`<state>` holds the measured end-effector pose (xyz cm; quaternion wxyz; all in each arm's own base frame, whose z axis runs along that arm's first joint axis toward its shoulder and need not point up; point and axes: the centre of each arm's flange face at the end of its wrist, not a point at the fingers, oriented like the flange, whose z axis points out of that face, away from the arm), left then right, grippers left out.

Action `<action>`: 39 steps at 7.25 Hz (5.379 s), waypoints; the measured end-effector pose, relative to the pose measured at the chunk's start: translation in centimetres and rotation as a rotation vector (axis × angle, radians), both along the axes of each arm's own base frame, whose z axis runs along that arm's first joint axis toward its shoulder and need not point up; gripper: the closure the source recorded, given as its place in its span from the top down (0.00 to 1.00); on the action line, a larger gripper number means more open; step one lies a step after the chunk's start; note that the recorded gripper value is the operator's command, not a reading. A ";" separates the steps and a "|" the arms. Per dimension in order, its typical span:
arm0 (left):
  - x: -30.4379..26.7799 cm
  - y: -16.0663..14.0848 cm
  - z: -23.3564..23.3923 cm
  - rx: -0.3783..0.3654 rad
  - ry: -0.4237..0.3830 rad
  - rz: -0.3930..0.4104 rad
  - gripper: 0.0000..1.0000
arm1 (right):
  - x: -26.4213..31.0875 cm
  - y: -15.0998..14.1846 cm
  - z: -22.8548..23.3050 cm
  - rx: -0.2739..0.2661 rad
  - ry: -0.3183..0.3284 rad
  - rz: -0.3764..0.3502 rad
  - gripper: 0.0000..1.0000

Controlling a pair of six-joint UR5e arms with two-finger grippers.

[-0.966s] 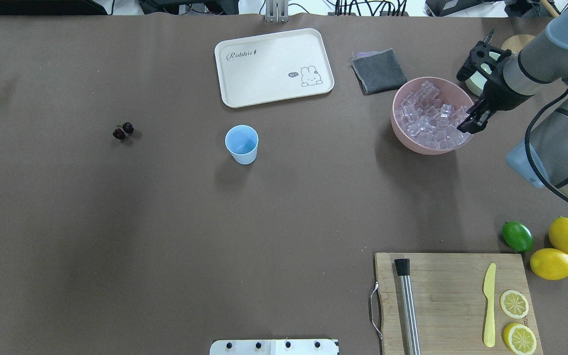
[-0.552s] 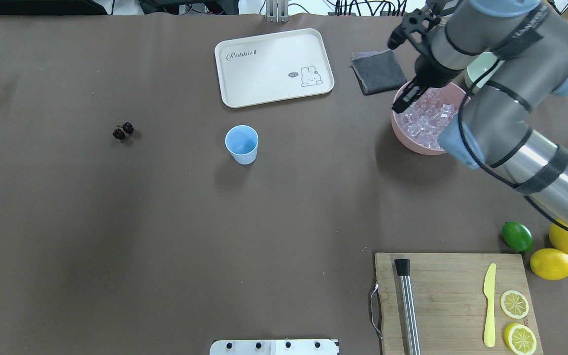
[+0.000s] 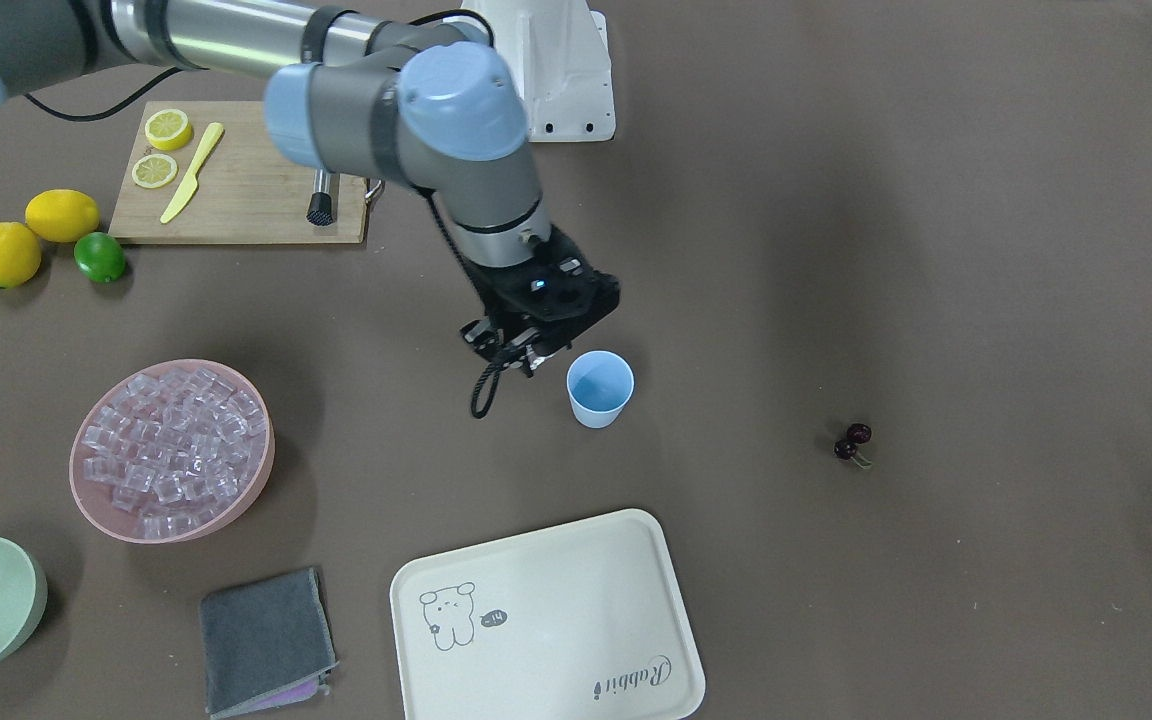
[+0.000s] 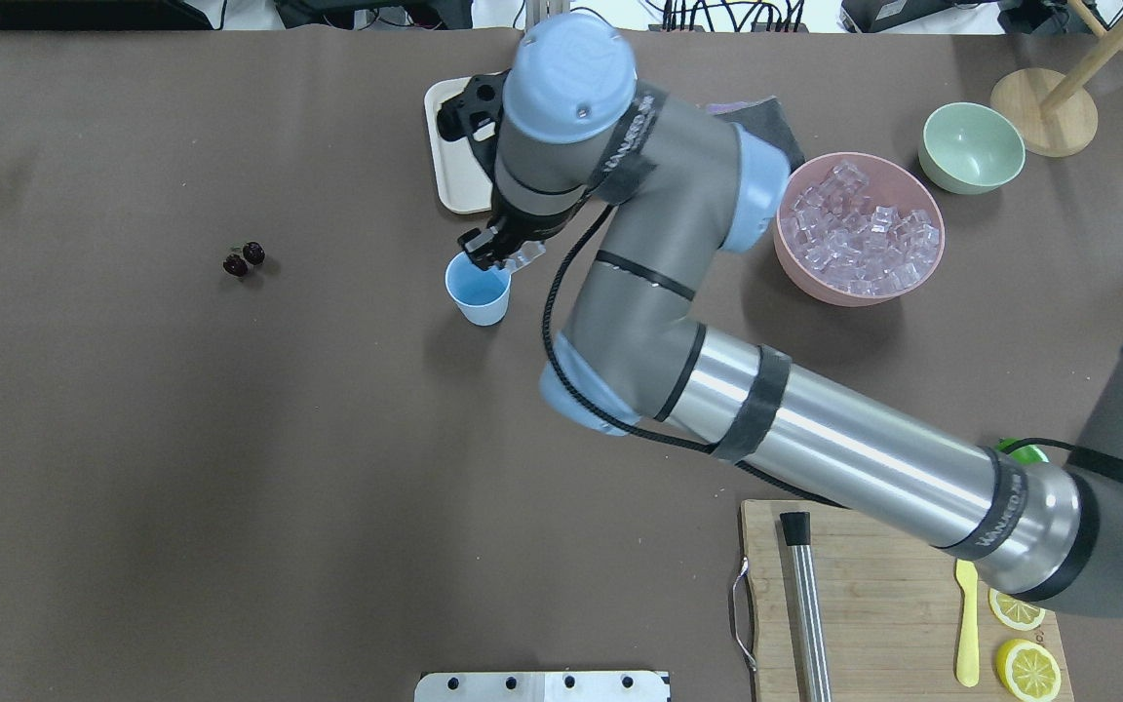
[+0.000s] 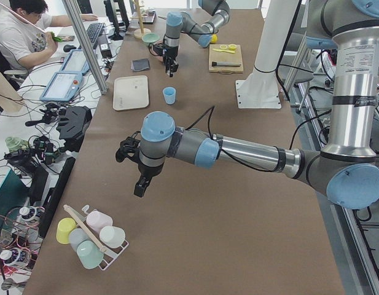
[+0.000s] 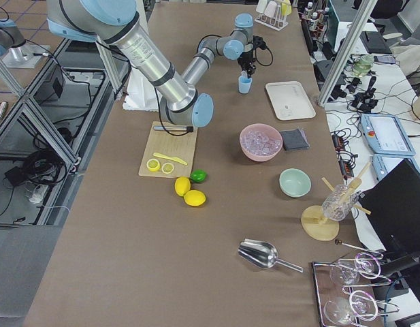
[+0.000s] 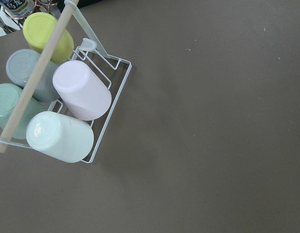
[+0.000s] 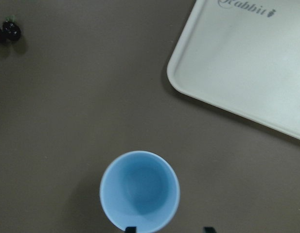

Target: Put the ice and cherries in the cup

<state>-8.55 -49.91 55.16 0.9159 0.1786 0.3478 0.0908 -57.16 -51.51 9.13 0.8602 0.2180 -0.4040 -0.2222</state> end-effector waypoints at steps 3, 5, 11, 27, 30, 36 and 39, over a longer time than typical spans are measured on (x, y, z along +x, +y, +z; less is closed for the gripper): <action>0.0 -0.1 -0.1 0.003 0.001 0.002 0.98 | -3.4 1.4 -0.6 0.011 -0.016 0.057 0.00; 0.0 -0.2 -0.2 0.008 0.000 0.005 0.98 | -3.8 1.1 0.1 0.013 -0.003 0.062 0.09; 0.0 -0.1 -0.1 0.009 -0.001 0.008 0.98 | -5.0 -0.2 1.6 0.043 -0.036 0.080 0.92; 0.0 -0.5 -0.2 0.005 0.000 0.003 0.98 | 29.5 -7.2 31.9 0.383 0.237 -0.263 0.99; 0.0 -0.5 -0.4 0.009 0.000 0.003 0.98 | 29.0 -6.3 33.7 0.381 0.276 -0.269 0.99; 0.0 -0.6 -0.8 0.015 0.001 0.001 0.98 | 27.8 -5.4 34.8 0.332 0.245 -0.312 0.99; 0.0 -0.5 -0.8 0.015 0.001 0.001 0.98 | 27.8 -5.1 35.4 0.306 0.230 -0.321 0.99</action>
